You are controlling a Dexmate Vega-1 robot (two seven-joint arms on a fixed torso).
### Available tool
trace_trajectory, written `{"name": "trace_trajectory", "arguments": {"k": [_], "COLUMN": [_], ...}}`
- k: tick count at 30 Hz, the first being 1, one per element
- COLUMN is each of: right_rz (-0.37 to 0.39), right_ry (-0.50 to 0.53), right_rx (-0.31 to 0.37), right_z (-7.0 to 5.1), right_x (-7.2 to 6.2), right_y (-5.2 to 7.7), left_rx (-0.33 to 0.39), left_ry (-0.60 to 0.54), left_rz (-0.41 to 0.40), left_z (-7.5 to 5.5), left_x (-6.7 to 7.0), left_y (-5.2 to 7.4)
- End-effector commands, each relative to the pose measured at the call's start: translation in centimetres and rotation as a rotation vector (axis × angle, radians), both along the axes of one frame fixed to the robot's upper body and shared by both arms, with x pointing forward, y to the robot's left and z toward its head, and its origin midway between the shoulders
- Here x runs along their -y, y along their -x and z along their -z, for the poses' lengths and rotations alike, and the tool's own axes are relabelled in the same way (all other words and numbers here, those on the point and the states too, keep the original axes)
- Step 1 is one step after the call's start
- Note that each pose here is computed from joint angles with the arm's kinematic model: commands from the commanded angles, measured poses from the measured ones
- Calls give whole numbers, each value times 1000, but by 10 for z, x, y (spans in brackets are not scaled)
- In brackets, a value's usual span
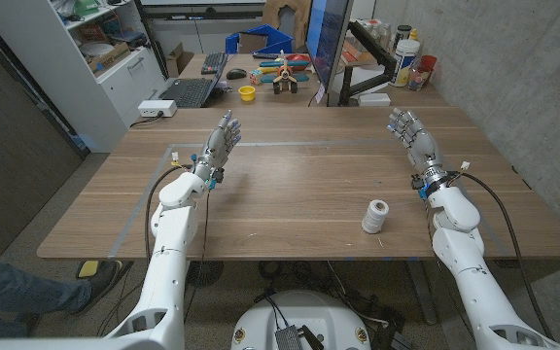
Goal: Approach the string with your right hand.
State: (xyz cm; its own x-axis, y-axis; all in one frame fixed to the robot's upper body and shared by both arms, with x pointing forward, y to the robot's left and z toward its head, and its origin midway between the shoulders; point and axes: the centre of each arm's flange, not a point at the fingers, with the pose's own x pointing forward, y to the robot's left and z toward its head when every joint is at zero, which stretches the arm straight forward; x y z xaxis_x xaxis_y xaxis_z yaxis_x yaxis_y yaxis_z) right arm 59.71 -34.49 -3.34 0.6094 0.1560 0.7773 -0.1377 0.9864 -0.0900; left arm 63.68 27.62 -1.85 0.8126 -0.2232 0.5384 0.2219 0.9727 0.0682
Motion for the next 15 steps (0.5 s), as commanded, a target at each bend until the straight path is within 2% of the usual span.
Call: {"name": "trace_trajectory", "arguments": {"k": [1,8,15], "right_rz": [31,49,51], "right_ry": [-8,0,10], "right_rx": [21,27,30], "right_z": [3,7,10], "right_x": [15,22,22], "right_y": [11,19,23], "left_rx": [3,11,-1], "left_ry": [-4,-2,-4], "left_rz": [-8,-14,-5], "left_z": [-1,-3,1], "left_x": [2,1,4], "left_y": [3,7,4]}}
